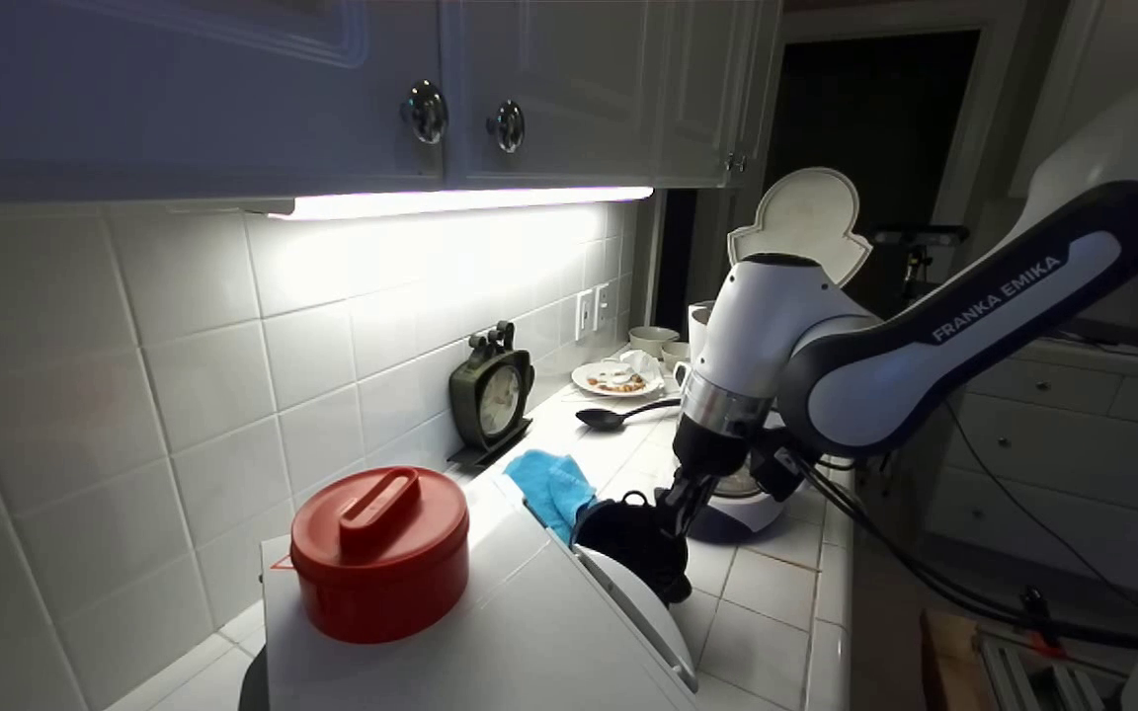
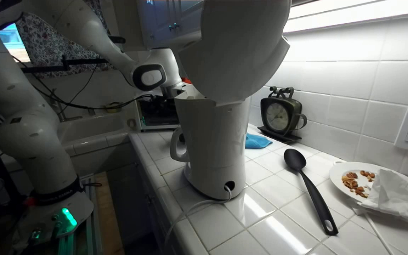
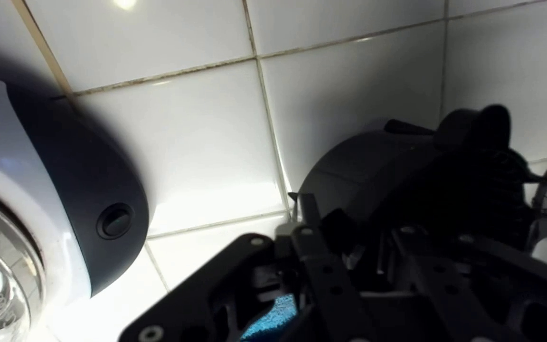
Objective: Place the coffee strainer inside the coffee maker
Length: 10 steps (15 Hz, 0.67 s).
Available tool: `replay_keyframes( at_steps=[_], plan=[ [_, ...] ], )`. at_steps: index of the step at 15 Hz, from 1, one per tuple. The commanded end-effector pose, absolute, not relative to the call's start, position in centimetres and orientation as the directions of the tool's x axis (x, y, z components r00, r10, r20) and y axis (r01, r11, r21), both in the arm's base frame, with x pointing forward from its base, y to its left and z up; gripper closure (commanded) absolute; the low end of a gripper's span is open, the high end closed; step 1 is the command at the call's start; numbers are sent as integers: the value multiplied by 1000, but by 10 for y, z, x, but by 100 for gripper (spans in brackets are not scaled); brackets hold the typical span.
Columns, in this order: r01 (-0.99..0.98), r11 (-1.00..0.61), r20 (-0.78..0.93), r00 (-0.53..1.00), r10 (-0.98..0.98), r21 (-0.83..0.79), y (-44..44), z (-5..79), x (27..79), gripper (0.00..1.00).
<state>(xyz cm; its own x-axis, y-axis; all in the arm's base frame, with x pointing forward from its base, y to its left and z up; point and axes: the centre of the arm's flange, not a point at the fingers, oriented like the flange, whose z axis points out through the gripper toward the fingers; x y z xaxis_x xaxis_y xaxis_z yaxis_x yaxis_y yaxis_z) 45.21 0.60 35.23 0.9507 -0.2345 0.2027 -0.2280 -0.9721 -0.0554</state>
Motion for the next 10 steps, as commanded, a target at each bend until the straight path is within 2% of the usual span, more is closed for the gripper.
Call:
replay_keyframes(
  at_steps=[1, 3, 4, 10],
  plan=[
    [-243, -967, 192, 948, -254, -82, 2, 373, 450, 98],
    [-252, -964, 196, 945, -263, -81, 1, 393, 443, 100],
    [-255, -964, 195, 944, -266, -79, -1, 404, 439, 97],
    [-265, -963, 181, 946, -270, -54, -11, 477, 405, 97]
  ],
)
